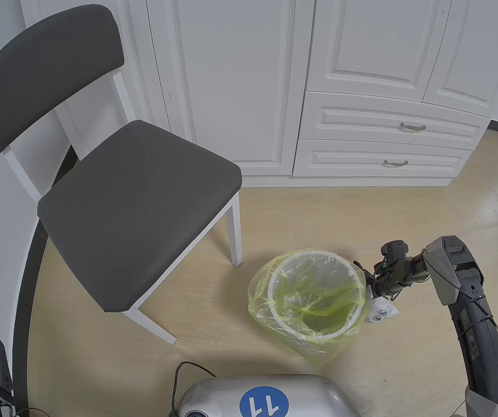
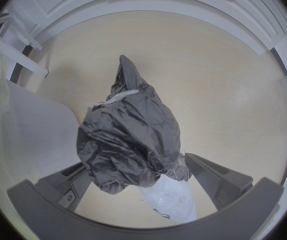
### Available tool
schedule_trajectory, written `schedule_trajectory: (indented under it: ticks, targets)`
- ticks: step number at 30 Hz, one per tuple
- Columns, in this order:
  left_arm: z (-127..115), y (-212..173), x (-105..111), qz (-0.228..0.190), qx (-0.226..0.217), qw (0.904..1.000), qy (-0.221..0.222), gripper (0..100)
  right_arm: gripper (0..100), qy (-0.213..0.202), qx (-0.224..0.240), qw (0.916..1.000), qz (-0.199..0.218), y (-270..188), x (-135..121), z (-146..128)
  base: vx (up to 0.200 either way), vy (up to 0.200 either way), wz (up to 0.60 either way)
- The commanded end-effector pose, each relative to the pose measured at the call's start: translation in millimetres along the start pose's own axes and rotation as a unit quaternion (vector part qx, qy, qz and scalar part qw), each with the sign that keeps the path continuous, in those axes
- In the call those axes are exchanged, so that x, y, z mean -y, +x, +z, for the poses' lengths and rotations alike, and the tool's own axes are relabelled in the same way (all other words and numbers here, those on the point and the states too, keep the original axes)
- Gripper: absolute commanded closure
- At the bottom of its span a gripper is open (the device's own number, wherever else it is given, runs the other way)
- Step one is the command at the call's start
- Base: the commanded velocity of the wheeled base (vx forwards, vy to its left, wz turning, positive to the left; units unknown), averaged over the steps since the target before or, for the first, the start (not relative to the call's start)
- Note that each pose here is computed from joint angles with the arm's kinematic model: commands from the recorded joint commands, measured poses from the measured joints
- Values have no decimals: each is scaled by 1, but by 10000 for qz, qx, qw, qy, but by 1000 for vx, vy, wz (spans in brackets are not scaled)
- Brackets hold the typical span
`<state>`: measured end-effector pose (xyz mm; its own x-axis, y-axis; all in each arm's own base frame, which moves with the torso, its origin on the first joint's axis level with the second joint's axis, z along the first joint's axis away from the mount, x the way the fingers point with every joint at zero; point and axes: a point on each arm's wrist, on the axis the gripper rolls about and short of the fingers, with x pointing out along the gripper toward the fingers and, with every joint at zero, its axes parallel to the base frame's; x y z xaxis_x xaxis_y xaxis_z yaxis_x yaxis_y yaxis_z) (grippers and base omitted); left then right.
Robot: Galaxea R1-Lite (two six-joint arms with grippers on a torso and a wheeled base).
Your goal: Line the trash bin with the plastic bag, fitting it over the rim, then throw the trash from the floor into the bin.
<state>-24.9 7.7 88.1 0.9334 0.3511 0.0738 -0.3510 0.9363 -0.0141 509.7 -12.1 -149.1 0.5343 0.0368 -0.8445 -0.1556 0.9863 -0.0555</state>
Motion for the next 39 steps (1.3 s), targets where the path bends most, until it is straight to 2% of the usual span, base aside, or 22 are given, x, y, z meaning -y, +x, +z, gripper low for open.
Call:
schedule_trajectory:
  ticks: [1, 3, 10, 13, 15, 17, 21, 26, 38, 39]
  targets:
    - [-4, 0, 2, -565, 39, 9978, 343, 0, 0, 96, 53, 9999, -127, 0, 1, 2, 0, 0, 0]
    - [-4, 0, 4, -810, 50, 9964, 234, 0, 0, 173, 49, 9996, -203, 0, 1, 2, 0, 0, 0]
    - [-5, 0, 5, -1041, 12, 9939, 371, 0, 0, 189, 38, 9994, -271, 0, 2, 2, 0, 0, 0]
    - [-7, -1, 6, -1469, -51, 9888, 274, 0, 0, 181, 45, 9995, -272, 0, 2, 2, 0, 0, 0]
    - [-11, -2, 8, -1942, -231, 9805, 215, 0, 0, 189, 51, 9994, -289, 0, 2, 2, 0, 0, 0]
    - [-14, -2, 8, -1946, -405, 9797, 243, 0, 0, 196, 66, 9992, -338, 0, 2, 2, 0, 0, 0]
    - [-12, -2, 8, -1847, -400, 9820, 36, 0, 0, 144, -11, 9994, -325, 0, 2, 1, 0, 0, 0]
    - [-13, -2, 8, -1846, -405, 9820, 14, 0, 0, 30, -55, 9997, -248, 0, 1, 0, 0, 0, 0]
    - [-13, -2, 8, -1846, -396, 9820, 20, 0, 0, -15, -192, 9996, 196, 0, -2, -4, 0, 0, 0]
    - [-13, -2, 8, -1846, -396, 9820, 20, 0, 100, -15, -196, 9996, 212, 0, -2, -4, 0, 0, 0]
